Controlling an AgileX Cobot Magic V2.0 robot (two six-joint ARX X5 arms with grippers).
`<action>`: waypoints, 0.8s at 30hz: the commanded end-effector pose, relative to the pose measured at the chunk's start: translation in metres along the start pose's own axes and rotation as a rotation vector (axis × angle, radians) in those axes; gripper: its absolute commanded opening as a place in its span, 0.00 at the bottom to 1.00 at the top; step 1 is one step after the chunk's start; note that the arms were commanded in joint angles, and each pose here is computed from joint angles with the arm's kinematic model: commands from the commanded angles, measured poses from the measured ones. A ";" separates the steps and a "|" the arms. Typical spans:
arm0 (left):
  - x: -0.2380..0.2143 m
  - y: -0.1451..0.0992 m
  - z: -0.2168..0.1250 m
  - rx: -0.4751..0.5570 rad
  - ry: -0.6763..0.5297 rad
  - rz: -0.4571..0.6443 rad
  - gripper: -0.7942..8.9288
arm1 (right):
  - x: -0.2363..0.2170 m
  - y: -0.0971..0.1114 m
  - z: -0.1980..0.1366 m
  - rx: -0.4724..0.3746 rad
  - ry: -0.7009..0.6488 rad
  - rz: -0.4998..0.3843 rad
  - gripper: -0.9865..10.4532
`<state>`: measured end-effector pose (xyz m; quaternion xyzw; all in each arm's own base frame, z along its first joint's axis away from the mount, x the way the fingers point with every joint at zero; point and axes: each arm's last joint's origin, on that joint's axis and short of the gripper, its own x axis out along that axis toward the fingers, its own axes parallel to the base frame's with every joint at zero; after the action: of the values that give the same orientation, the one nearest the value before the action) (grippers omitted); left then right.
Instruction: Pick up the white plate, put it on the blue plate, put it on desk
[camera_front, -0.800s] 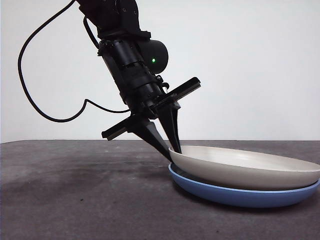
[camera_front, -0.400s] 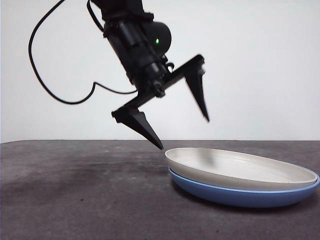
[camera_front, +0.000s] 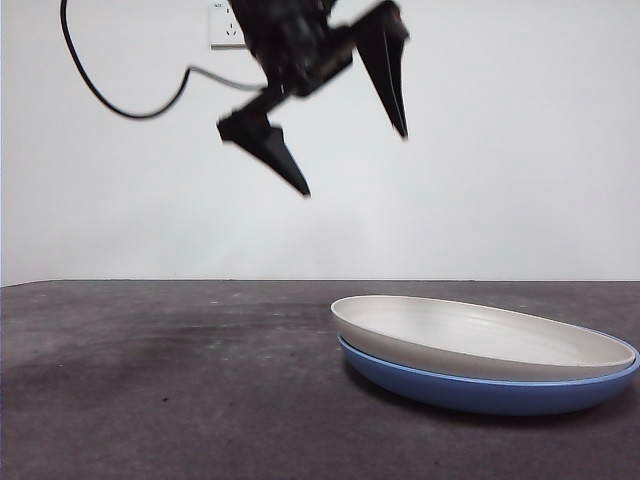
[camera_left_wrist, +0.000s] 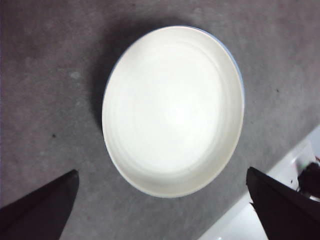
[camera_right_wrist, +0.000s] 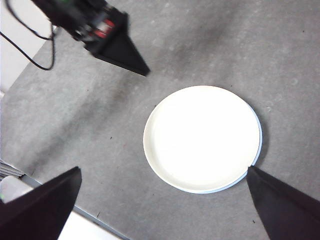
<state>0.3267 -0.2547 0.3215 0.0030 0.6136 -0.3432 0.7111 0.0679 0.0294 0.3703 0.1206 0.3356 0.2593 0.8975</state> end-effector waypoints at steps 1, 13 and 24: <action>-0.033 -0.016 -0.011 0.114 -0.050 -0.007 0.73 | -0.004 0.003 0.003 0.007 -0.016 0.007 0.63; -0.163 -0.051 -0.107 0.317 -0.287 -0.023 0.73 | 0.004 0.000 0.007 0.027 0.015 0.001 0.63; -0.194 -0.034 -0.228 0.432 -0.575 0.068 0.73 | 0.021 -0.005 0.011 0.061 0.120 -0.026 0.63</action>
<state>0.1132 -0.0919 0.4499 0.0694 0.3184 -0.4261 0.8439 0.0897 0.0354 0.3610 0.1286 0.4015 0.2413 0.8741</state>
